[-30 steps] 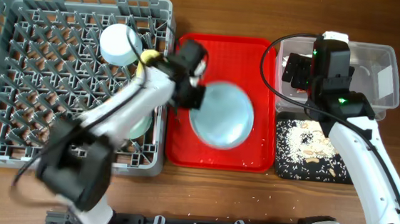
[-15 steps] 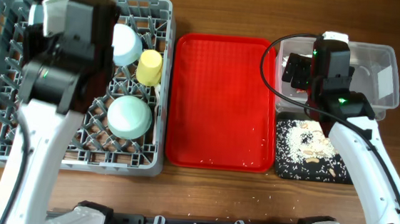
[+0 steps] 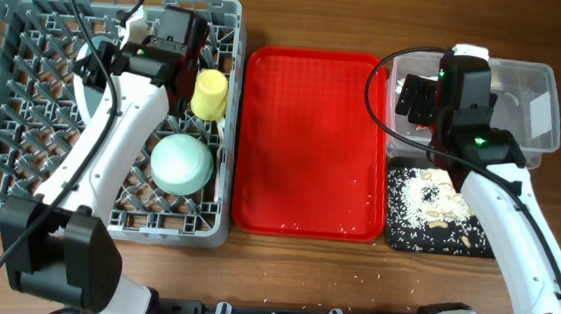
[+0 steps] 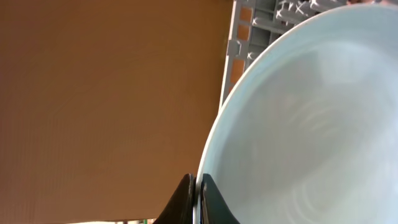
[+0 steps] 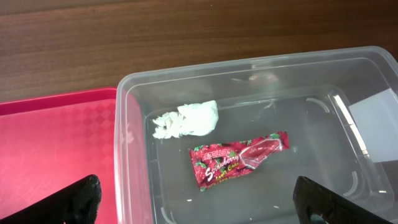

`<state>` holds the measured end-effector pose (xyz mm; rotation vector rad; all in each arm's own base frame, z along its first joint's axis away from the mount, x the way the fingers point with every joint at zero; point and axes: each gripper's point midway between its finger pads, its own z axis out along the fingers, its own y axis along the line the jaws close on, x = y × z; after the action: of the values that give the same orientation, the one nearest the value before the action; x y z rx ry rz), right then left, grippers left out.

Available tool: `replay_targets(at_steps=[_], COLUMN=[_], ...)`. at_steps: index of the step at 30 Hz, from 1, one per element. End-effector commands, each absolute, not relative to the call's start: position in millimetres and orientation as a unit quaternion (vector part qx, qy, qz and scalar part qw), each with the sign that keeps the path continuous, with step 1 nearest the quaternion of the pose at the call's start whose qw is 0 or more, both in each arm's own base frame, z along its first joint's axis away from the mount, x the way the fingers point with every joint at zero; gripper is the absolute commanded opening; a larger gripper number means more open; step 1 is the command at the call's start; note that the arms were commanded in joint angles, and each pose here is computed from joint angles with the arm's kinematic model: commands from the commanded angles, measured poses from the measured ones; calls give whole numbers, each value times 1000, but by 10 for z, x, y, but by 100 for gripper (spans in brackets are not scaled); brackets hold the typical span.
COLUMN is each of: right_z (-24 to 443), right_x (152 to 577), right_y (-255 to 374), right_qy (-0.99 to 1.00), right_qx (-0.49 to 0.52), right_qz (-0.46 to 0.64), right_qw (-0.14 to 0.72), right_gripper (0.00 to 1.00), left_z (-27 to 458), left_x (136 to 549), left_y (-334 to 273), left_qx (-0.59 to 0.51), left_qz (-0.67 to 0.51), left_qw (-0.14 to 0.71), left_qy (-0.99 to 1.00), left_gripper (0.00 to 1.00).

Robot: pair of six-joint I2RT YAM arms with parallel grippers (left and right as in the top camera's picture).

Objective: Sort waste into correct bins and load items into the dishwasher rack
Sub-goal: 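Carry the plate left and stand it upright in the grey rack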

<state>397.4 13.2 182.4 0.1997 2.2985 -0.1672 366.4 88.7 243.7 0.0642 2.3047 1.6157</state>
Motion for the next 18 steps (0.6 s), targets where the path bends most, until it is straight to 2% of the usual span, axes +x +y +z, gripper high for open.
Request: replay_targets(at_steps=[1, 6, 8, 14, 15, 16, 17, 18], right_z=[1846, 1846, 1846, 1846, 1846, 1846, 1846, 1846], right_x=[3976, 3976, 3976, 3976, 3976, 3976, 3976, 3976], right_y=[142, 142, 142, 142, 142, 142, 142, 142], right_qy=[909, 908, 908, 909, 909, 909, 909, 909], right_qx=[79, 80, 80, 79, 79, 79, 79, 79], right_qz=[-61, -61, -61, -61, -61, -61, -61, -61], right_qw=[406, 406, 406, 406, 406, 406, 406, 406], right_gripper=[100, 100, 100, 100, 100, 100, 100, 100], left_z=[2452, 2231, 2085, 1903, 1904, 1902, 1890, 1883], left_x=[3696, 3751, 3704, 3555, 3545, 3539, 3536, 3562], left_y=[809, 559, 509, 410, 393, 377, 321, 187], left_qx=[39, 71, 69, 12, -9, -25, -47, -54], left_qz=[578, 517, 479, 423, 418, 411, 383, 328], left_qw=[164, 174, 167, 169, 179, 187, 199, 208], left_qy=[798, 835, 859, 890, 890, 892, 901, 920], left_gripper=[4, 7, 13, 43, 56, 81, 98, 99])
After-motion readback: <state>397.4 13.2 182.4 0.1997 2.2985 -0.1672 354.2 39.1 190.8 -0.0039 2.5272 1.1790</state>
